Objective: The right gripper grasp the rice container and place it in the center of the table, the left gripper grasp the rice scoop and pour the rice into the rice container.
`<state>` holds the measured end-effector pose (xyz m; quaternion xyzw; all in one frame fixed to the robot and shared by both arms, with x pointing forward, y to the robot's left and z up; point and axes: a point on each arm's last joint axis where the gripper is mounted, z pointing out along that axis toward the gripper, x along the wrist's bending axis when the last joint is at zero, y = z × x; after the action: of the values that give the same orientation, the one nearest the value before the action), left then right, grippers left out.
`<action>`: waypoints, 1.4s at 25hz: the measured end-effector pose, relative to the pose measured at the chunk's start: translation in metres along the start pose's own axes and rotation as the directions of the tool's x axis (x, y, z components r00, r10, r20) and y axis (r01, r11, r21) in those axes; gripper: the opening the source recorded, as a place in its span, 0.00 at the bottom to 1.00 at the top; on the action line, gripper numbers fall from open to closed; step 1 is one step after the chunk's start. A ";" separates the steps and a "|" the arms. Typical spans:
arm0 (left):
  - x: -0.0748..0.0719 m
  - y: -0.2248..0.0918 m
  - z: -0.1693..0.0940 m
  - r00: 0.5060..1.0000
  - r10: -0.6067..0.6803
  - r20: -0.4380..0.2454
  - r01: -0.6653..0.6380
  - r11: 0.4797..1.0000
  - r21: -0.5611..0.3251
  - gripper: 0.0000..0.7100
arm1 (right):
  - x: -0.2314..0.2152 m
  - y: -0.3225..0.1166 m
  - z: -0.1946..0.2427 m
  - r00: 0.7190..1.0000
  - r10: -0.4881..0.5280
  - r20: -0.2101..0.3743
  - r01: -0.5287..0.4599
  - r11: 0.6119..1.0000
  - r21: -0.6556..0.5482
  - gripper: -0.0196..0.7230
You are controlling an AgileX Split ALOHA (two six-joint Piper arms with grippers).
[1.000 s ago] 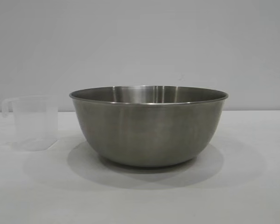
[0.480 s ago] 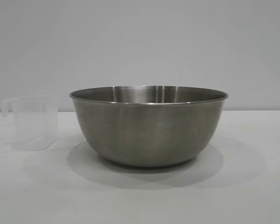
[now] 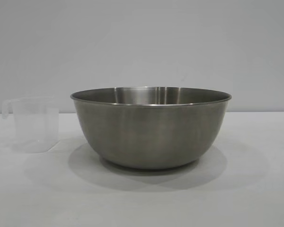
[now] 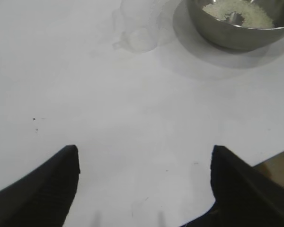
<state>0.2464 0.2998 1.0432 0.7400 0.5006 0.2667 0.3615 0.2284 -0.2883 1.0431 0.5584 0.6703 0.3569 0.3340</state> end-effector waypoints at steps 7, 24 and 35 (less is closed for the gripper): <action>0.001 0.000 0.000 0.990 -0.083 -0.112 0.083 0.997 0.000 0.71 | 0.000 0.000 0.000 1.000 0.000 0.000 0.000 1.000 0.000 0.76; -0.004 -0.009 -0.013 0.903 -0.253 -0.348 0.220 0.966 -0.133 0.71 | 0.000 0.000 -0.001 0.998 -0.034 -0.058 0.034 0.999 -0.005 0.76; -0.004 -0.009 -0.013 0.903 -0.253 -0.348 0.220 0.966 -0.133 0.71 | -0.001 0.000 -0.001 0.997 -0.038 -0.064 0.038 0.999 -0.005 0.76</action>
<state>0.2301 0.3017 1.0431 0.5947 0.6321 0.3749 0.3259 0.2276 -0.2889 1.0431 0.5333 0.6903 0.3696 0.3201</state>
